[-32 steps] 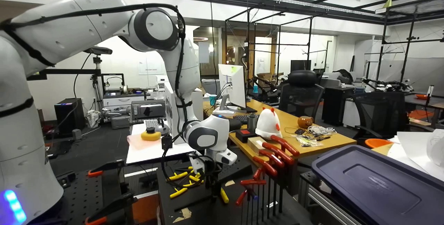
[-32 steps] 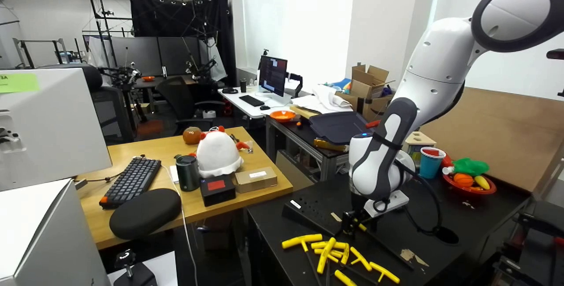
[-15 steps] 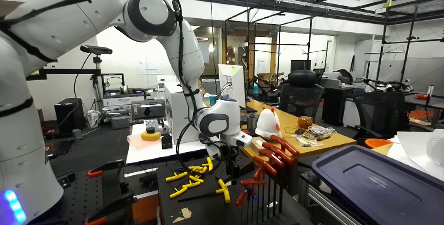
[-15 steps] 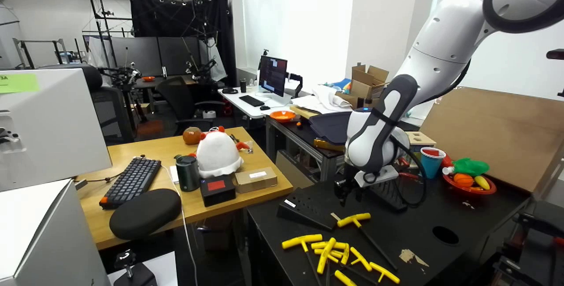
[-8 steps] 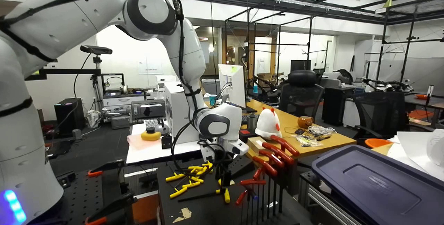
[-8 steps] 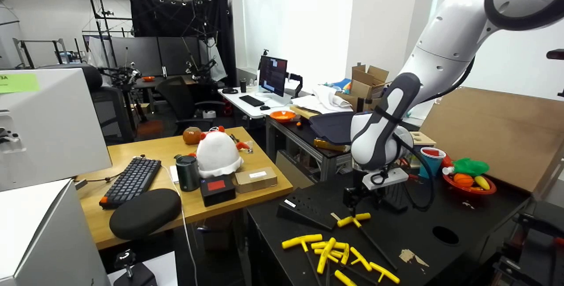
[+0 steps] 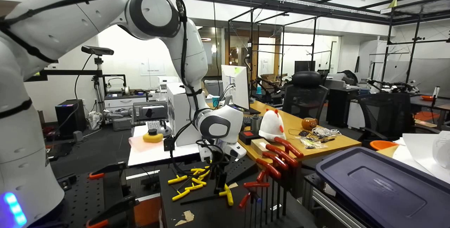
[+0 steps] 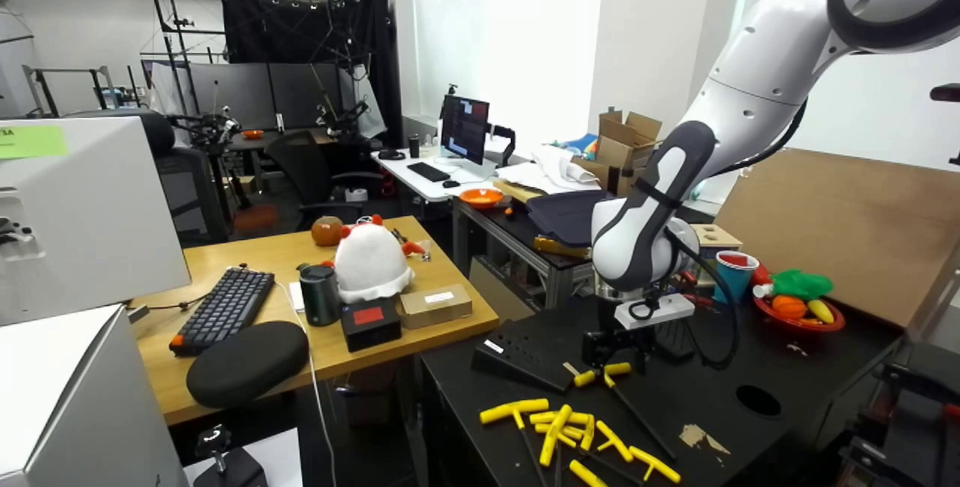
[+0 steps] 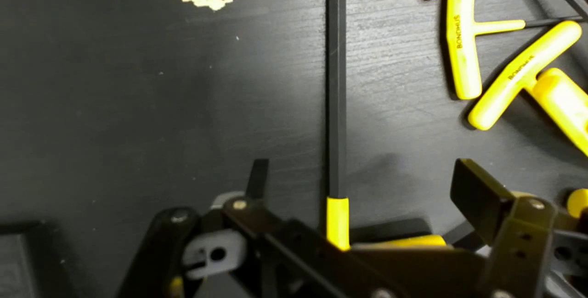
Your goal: Put one of the yellow screwdrivers in the black panel
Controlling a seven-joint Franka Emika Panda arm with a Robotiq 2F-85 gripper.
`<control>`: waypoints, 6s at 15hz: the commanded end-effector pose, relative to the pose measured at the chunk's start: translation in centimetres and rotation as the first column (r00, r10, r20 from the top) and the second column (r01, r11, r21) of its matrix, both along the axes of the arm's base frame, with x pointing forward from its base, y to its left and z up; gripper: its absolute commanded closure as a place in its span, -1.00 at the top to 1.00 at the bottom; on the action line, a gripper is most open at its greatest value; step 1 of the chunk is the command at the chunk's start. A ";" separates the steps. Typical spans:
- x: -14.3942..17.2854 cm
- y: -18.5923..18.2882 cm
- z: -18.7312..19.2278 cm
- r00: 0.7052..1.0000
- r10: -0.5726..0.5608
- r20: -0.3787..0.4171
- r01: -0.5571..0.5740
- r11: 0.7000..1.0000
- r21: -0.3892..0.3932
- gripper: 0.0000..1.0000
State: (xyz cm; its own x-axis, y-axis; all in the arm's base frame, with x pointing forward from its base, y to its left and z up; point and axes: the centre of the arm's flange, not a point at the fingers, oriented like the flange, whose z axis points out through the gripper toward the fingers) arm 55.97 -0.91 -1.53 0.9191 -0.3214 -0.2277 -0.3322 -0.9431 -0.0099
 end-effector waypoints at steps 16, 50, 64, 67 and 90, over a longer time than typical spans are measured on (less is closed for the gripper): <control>0.4 0.1 -2.3 0.988 0.154 0.000 -0.154 0.988 0.023 1.00; 1.4 -2.1 -1.8 0.983 -0.008 0.182 0.024 0.996 -0.087 1.00; 1.6 -1.8 -0.3 0.981 -0.018 0.191 0.046 0.989 -0.140 1.00; 1.5 -1.9 -0.3 0.982 -0.022 0.186 0.048 0.990 -0.134 1.00; 0.2 -1.2 -1.9 0.988 -0.030 0.154 0.044 0.995 -0.093 -0.75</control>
State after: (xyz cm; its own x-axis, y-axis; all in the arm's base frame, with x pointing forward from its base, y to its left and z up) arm 57.03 -2.29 -4.33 0.9365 -0.3481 -0.0421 -0.3464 -0.9371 0.0425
